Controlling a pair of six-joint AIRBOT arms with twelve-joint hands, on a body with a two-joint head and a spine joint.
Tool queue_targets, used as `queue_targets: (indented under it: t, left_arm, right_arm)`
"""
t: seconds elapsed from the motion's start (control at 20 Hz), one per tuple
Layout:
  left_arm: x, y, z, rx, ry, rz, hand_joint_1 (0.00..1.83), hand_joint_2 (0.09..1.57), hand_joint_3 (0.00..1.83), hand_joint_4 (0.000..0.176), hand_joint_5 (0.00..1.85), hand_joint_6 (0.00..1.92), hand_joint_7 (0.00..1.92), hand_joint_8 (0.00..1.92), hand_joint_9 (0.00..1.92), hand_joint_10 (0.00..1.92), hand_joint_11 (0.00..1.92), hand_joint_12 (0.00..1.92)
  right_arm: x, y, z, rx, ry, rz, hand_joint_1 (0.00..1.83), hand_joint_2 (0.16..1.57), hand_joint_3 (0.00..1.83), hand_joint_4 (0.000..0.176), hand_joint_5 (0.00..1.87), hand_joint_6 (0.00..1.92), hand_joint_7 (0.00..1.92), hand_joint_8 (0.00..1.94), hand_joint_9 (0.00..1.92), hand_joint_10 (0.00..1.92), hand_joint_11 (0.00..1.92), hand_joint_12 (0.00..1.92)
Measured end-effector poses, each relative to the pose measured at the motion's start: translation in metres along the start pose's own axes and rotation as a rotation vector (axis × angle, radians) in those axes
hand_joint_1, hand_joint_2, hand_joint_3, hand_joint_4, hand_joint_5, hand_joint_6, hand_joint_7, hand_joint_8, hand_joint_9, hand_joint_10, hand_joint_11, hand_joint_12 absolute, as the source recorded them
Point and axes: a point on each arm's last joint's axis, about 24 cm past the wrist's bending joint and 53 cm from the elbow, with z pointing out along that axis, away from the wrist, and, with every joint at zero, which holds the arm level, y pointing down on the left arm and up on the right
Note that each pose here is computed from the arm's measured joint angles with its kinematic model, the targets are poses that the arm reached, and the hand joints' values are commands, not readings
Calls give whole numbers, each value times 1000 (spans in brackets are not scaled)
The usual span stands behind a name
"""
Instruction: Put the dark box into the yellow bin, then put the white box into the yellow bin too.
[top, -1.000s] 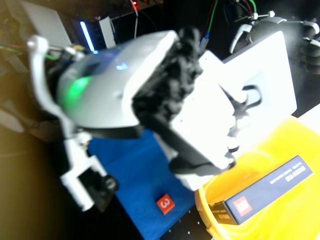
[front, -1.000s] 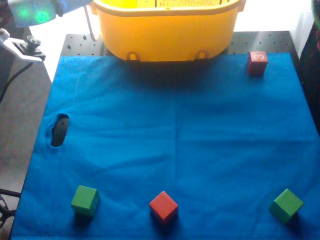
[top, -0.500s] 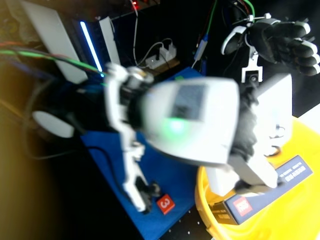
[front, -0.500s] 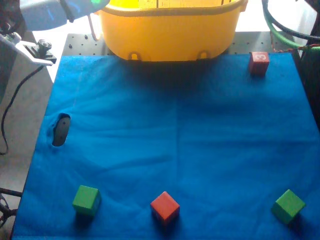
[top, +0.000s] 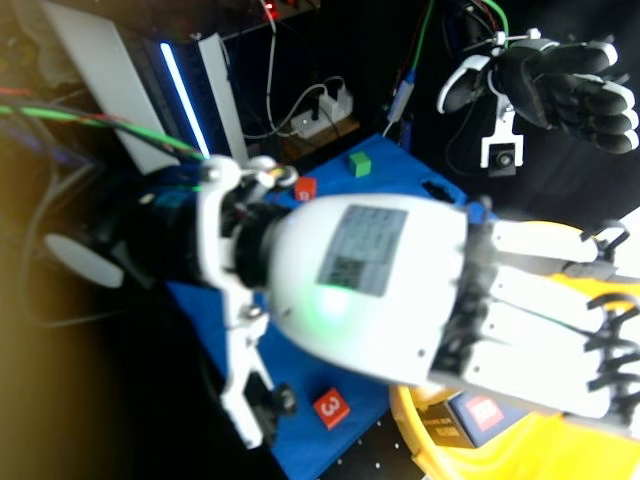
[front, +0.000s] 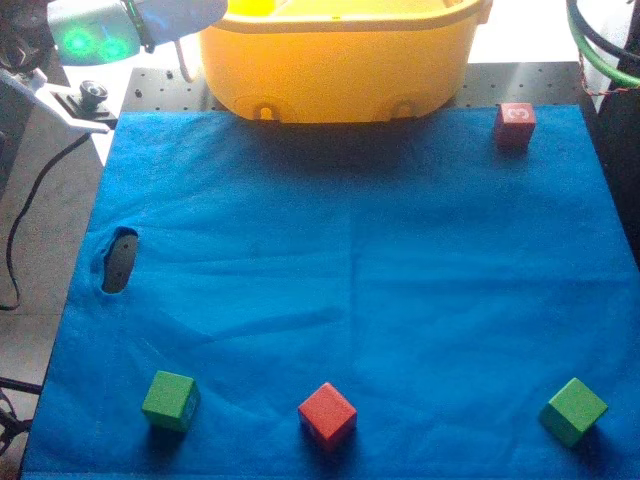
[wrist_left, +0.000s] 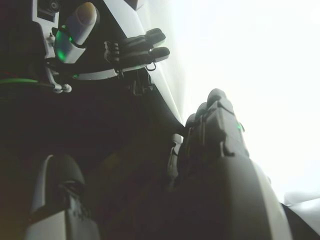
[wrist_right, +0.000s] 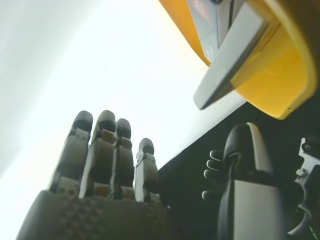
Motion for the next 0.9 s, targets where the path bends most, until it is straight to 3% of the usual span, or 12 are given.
queue_targets:
  t: [0.05,0.1,0.2,0.3,0.35,0.45,0.6,0.7,0.8,0.85,0.9]
  left_arm:
    - [0,0,0,-1,0,0,812,953,0,176,0,0,38,10,7,0,0,0]
    - [0,1,0,-2,0,0,819,957,0,157,0,0,35,6,20,6,0,0]
    - [-1,1,0,-4,-6,-3,793,954,0,149,0,0,26,1,11,2,0,0]
    - [-3,0,0,-3,-21,-15,730,979,5,157,0,0,46,8,24,6,0,0]
    - [-5,-2,0,3,-34,-27,740,986,6,135,0,0,40,4,23,5,0,0]
    - [-8,-4,-4,7,-33,-22,825,940,0,154,0,0,21,1,19,2,0,0]
    - [-28,2,-19,-30,-88,-21,788,950,0,140,0,0,1,0,0,0,0,0]
    - [-41,-10,-23,-13,-119,-3,790,1014,22,106,0,0,0,0,0,0,0,0]
    - [-49,-33,-28,39,-137,27,837,1054,8,57,0,0,0,0,0,0,0,0]
    - [-50,-38,-30,50,-137,39,781,1087,19,49,0,0,0,0,0,0,0,0]
    - [-49,-44,-36,46,-133,71,752,1100,20,74,0,0,0,0,0,0,0,0]
  right_arm:
    - [-2,0,-2,-1,0,0,783,862,0,176,44,0,263,3,281,1,182,57]
    - [-5,0,-7,0,0,-1,756,832,0,176,3,0,220,0,256,0,156,46]
    - [-17,-2,-16,3,-29,29,753,764,0,176,0,0,225,0,270,0,172,50]
    - [-33,-1,-27,-10,-72,36,754,758,0,176,0,0,186,0,216,0,164,47]
    - [-43,-4,-32,-8,-91,34,790,748,0,176,0,0,192,4,205,0,147,39]
    - [-53,-6,-39,-5,-110,36,774,728,0,176,0,0,194,3,202,0,147,39]
    - [-60,-4,-52,-8,-110,36,826,762,5,176,0,0,193,1,189,5,140,38]
    - [-69,4,-66,-31,-133,35,751,778,9,176,0,0,189,2,219,15,192,62]
    - [-82,14,-86,-62,-165,22,749,765,2,176,0,0,173,0,194,3,172,55]
    - [-87,15,-92,-68,-177,16,764,791,12,176,0,0,152,0,145,0,151,45]
    - [-95,15,-103,-68,-196,19,774,797,11,176,0,0,181,11,169,13,143,41]
